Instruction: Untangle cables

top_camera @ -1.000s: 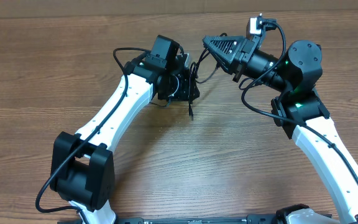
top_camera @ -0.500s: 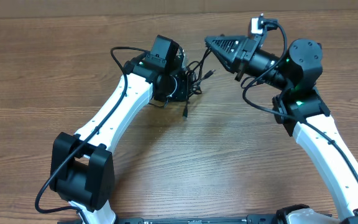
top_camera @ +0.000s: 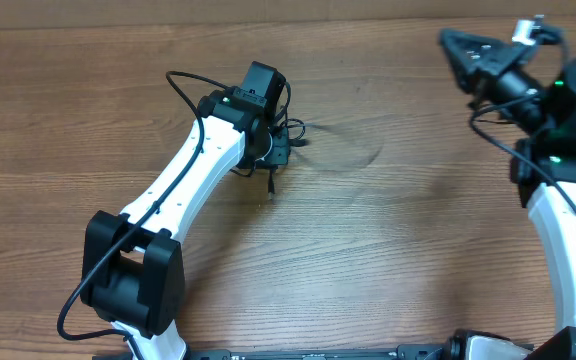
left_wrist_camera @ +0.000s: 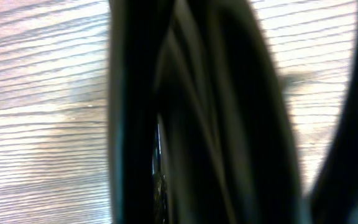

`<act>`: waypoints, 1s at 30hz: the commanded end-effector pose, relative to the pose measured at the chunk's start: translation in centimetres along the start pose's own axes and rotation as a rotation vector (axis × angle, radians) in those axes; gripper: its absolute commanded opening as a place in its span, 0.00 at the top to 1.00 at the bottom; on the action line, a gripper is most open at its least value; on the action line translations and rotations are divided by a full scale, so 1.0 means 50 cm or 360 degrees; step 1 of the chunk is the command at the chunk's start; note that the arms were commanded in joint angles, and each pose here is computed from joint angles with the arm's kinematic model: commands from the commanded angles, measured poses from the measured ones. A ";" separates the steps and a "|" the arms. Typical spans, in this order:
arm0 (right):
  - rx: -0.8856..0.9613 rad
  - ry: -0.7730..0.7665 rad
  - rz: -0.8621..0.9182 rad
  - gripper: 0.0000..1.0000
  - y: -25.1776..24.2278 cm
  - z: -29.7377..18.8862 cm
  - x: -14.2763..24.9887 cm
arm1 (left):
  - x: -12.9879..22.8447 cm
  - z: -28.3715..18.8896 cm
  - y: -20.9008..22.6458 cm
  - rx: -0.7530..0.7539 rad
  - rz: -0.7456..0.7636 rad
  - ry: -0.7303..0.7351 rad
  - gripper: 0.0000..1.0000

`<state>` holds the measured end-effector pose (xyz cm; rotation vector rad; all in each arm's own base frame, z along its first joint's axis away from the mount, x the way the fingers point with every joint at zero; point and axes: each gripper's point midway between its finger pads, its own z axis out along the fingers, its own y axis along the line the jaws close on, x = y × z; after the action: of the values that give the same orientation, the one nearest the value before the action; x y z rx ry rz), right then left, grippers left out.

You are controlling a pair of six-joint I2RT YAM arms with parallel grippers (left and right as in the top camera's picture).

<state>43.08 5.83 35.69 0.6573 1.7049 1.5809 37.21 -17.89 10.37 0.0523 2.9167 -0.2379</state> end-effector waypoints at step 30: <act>0.0715 0.0588 -0.0234 0.45 -0.255 0.074 0.260 | -0.001 -0.053 -0.180 0.0956 0.0067 0.0127 0.96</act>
<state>38.71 16.00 21.41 0.4913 2.3560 1.3131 36.56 -25.82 14.01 0.1684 2.8200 -1.0230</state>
